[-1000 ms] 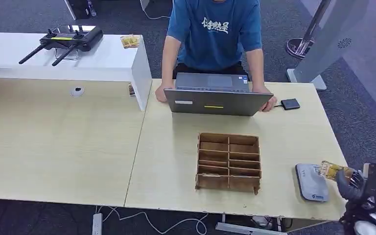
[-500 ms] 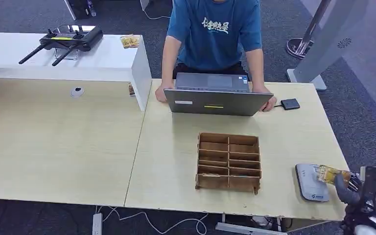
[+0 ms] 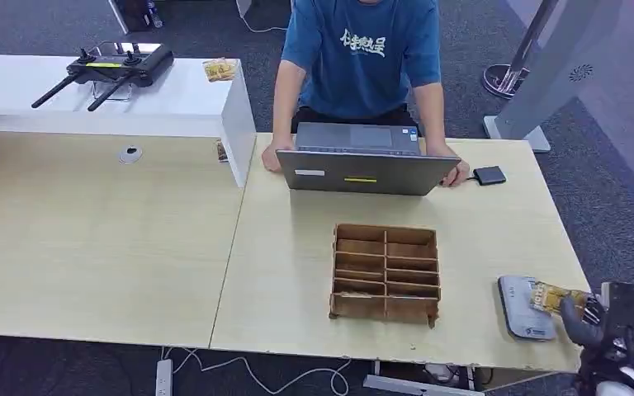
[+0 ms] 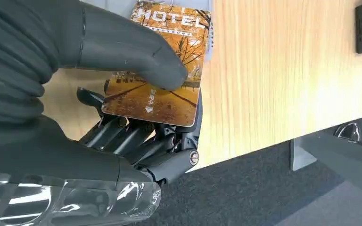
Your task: Pass the card to the sensor for recognition and then transmit it.
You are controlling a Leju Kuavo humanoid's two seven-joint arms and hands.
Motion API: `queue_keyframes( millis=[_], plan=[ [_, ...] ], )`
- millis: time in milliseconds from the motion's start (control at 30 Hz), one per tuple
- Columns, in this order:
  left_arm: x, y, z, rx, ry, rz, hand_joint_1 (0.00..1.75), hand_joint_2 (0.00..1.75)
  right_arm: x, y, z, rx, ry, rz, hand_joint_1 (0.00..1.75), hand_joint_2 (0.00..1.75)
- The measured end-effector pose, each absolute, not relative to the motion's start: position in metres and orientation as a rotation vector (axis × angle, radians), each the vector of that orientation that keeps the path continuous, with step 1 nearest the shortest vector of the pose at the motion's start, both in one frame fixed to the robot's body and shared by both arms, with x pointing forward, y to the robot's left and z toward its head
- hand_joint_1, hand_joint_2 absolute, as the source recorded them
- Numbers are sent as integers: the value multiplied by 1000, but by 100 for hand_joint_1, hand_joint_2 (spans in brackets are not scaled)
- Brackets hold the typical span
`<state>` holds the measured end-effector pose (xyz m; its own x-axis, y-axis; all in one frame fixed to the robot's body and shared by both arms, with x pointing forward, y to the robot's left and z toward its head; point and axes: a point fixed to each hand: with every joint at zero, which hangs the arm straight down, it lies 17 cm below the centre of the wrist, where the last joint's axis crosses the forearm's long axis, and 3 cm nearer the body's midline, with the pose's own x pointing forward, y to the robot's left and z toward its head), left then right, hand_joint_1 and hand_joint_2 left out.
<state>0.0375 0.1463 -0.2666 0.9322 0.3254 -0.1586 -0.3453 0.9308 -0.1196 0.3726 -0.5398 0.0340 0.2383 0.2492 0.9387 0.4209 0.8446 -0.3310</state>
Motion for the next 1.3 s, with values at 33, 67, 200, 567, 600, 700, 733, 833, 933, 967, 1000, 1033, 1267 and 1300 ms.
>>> queue_keyframes(
  millis=[33,67,200,567,600,700,733,833,933,967,1000,1033,1267,1300],
  plan=[
    [37,146,-267,-147,137,345,0,0,373,-539,33,-595,-1346,-126,175,175],
    [38,146,-267,-147,137,345,0,0,372,-539,33,-594,-1344,-125,175,175],
    [37,147,-267,-144,138,347,0,0,373,-536,28,-586,-1334,-113,175,175],
    [37,147,-267,-143,141,353,0,0,375,-534,21,-574,-1292,-23,175,175],
    [37,147,-267,-143,141,353,0,0,375,-534,20,-571,-1287,-11,175,175],
    [37,147,-267,-143,141,354,0,0,375,-535,20,-575,-1280,9,175,175],
    [36,147,-267,-143,141,354,0,0,375,-536,20,-576,-1278,13,175,175],
    [36,147,-267,-143,141,354,0,0,375,-538,21,-579,-1276,19,175,175],
    [36,147,-267,-143,141,355,0,0,375,-538,20,-580,-1274,23,175,175],
    [36,147,-267,-143,142,355,0,0,375,-538,20,-580,-1273,26,175,175],
    [36,147,-267,-143,142,355,0,0,375,-538,20,-579,-1272,28,175,175],
    [36,147,-267,-143,142,356,0,0,376,-537,20,-579,-1272,29,175,175],
    [36,147,-267,-143,142,356,0,0,376,-535,15,-567,-1256,55,175,175],
    [36,147,-267,-143,142,355,0,0,375,-536,15,-567,-1252,59,175,175]
  ],
)
